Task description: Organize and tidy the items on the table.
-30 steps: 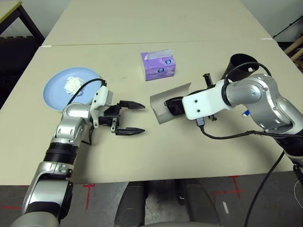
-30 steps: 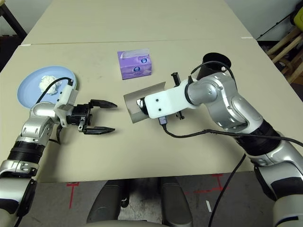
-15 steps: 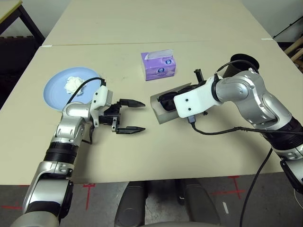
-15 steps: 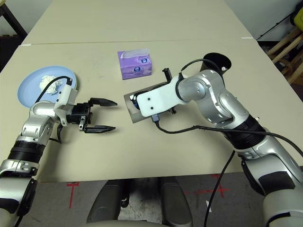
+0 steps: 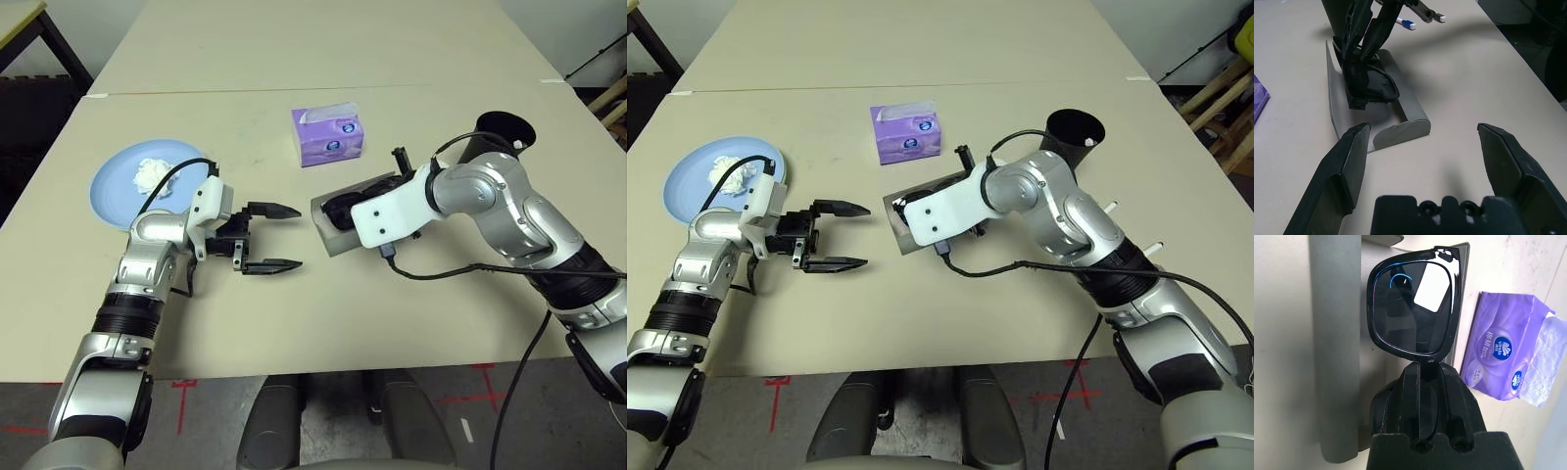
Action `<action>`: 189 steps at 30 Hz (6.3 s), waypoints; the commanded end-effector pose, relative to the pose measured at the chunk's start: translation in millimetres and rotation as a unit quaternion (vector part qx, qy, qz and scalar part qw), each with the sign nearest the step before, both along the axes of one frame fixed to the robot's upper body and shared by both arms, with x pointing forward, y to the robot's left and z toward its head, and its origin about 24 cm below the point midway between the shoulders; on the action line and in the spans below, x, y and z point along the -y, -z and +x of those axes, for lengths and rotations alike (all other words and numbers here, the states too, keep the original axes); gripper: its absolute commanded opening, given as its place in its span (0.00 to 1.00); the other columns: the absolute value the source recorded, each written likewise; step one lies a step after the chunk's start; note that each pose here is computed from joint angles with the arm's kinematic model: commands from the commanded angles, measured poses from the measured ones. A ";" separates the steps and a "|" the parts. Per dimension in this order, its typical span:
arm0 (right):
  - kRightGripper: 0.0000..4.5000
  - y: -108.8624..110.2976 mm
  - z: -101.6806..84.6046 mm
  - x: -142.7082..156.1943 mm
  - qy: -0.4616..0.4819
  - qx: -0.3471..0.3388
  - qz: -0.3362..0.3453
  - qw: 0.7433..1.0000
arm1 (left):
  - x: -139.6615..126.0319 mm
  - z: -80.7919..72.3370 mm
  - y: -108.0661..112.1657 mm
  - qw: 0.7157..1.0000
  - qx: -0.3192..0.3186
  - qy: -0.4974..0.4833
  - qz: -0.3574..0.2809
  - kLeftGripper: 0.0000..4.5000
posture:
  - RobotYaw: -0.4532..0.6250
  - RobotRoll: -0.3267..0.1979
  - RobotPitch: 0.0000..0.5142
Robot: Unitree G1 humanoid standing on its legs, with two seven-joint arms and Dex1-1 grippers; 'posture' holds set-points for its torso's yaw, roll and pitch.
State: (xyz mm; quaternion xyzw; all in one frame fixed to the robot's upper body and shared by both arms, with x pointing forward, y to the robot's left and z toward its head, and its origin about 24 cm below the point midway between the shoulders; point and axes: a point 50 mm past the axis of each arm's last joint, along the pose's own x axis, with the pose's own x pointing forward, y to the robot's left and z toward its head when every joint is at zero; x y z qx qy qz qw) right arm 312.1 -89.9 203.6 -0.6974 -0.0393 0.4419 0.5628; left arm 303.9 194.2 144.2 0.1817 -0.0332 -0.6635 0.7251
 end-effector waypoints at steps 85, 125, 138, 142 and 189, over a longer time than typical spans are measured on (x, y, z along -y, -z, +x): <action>0.08 28.4 4.0 -1.8 0.032 -0.063 0.000 0.998 | -3.7 -0.9 -1.5 1.000 -0.013 0.002 0.014 1.00 | 0.50 0.62 0.36; 0.99 22.5 4.2 -1.5 0.011 -0.057 -0.031 0.998 | -4.7 -1.3 -0.2 1.000 -0.014 -0.003 0.015 1.00 | 0.51 0.62 0.35; 0.99 0.5 4.0 2.6 0.012 -0.033 -0.017 0.999 | -3.2 1.1 0.0 1.000 -0.014 -0.002 0.013 1.00 | 0.49 0.62 0.33; 0.99 -18.7 1.9 7.9 0.029 -0.046 0.029 0.998 | -4.1 0.9 0.3 1.000 -0.016 -0.003 0.014 1.00 | 0.49 0.62 0.32; 0.99 64.3 -5.0 137.6 0.034 -0.200 0.467 0.861 | -25.7 9.6 -9.9 0.998 -0.026 -0.046 0.025 1.00 | 0.47 0.62 0.37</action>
